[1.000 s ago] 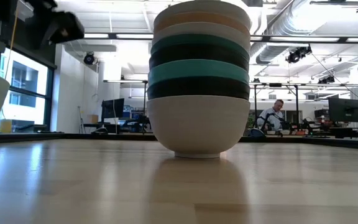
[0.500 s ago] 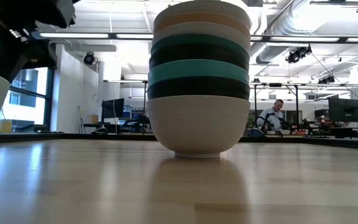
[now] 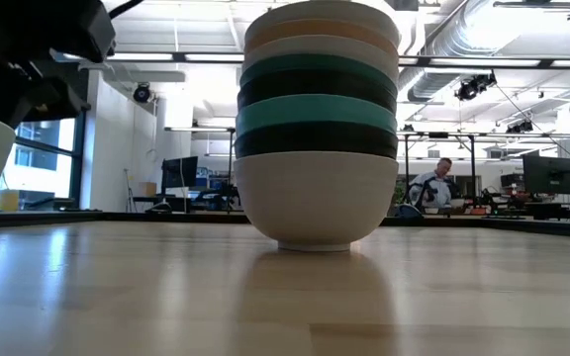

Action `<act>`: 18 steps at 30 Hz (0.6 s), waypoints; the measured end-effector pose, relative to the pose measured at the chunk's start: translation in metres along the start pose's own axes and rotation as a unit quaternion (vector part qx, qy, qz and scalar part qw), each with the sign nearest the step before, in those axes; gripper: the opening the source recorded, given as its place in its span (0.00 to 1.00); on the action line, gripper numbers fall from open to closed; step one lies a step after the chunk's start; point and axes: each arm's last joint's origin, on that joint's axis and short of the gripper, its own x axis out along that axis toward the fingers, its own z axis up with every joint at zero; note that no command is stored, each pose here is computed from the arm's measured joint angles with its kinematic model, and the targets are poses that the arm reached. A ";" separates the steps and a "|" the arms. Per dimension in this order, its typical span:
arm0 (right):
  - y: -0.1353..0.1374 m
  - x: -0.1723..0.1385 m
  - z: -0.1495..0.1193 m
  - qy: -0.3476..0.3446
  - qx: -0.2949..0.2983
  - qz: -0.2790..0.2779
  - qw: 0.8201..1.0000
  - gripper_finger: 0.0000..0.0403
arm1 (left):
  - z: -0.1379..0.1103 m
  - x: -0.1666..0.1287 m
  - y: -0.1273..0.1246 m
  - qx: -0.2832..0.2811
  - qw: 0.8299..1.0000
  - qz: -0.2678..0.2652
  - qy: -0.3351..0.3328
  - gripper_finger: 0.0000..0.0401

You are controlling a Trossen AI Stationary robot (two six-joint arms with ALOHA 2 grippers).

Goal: Nest bowls inside each other
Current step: Stack the light blue bowl on top of the white bowl

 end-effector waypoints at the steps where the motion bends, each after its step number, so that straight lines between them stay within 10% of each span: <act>1: 0.000 0.000 0.000 0.000 -0.002 0.000 1.000 0.40 | 0.000 0.001 0.000 0.000 1.000 0.001 0.003 0.31; 11: -0.002 -0.007 -0.001 0.001 -0.001 0.000 1.000 0.40 | 0.004 0.025 -0.003 0.005 0.999 -0.003 0.050 0.28; 18: -0.003 -0.011 0.000 -0.003 0.001 0.000 1.000 0.40 | 0.004 0.026 -0.003 0.010 0.998 -0.021 0.066 0.03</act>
